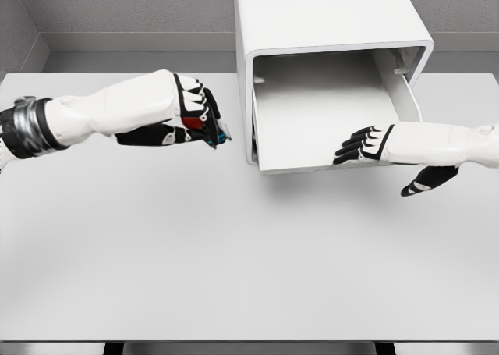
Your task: Slide open multi-storey tabletop storage cabinets and put open load switch and slide close multi-storey tabletop storage cabinets
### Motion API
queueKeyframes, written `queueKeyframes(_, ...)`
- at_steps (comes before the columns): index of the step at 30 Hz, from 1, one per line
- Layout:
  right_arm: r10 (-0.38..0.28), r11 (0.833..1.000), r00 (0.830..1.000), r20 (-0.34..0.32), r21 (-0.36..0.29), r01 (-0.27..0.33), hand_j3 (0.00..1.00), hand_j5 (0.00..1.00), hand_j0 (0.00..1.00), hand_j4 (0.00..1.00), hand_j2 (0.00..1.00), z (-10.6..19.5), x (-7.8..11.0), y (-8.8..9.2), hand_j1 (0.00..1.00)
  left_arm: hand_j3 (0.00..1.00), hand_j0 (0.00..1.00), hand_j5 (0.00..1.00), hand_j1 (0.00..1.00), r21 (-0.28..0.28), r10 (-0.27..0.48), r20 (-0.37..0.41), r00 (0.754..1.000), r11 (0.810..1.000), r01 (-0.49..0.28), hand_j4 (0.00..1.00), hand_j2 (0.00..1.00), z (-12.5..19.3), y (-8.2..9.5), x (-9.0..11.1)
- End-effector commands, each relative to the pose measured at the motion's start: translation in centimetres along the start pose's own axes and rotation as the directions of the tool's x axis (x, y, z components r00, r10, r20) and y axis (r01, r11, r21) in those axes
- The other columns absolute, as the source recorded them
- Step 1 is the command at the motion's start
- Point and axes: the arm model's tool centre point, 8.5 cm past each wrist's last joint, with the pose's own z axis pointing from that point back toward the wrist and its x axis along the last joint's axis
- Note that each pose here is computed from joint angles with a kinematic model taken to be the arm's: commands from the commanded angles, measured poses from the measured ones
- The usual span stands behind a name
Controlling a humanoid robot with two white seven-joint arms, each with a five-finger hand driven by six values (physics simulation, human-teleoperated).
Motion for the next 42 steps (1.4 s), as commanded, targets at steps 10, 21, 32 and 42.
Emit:
queueKeyframes(10,-0.013,1.000,1.000,0.019,-0.005,0.013,1.00,1.00,1.00,1.00,1.00,-0.9,0.0,0.1,1.00,0.43,0.43,0.43,0.43,0.029,-0.006,0.046,0.999,1.000,0.004,0.43,0.43,-3.2,-0.2,-0.2)
queueKeyframes(21,-0.038,0.999,0.998,-0.047,0.001,0.038,1.00,1.00,1.00,1.00,1.00,-0.9,-1.0,0.1,1.00,0.43,0.43,0.43,0.43,0.031,-0.008,0.092,0.996,1.000,0.005,0.43,0.43,-6.0,-0.2,-0.1)
queueKeyframes(32,-0.011,1.000,1.000,-0.012,0.029,0.011,1.00,1.00,1.00,1.00,1.00,-1.5,-0.2,0.6,1.00,0.43,0.43,0.43,0.43,0.038,-0.010,0.141,0.990,0.999,0.005,0.43,0.43,-9.6,-1.0,0.3)
queueKeyframes(42,0.016,0.999,1.000,0.002,0.039,-0.016,1.00,1.00,1.00,1.00,1.00,-0.7,0.0,0.5,1.00,0.43,0.43,0.43,0.43,0.028,-0.020,0.135,0.991,0.999,0.016,0.43,0.43,-9.7,-0.7,0.1)
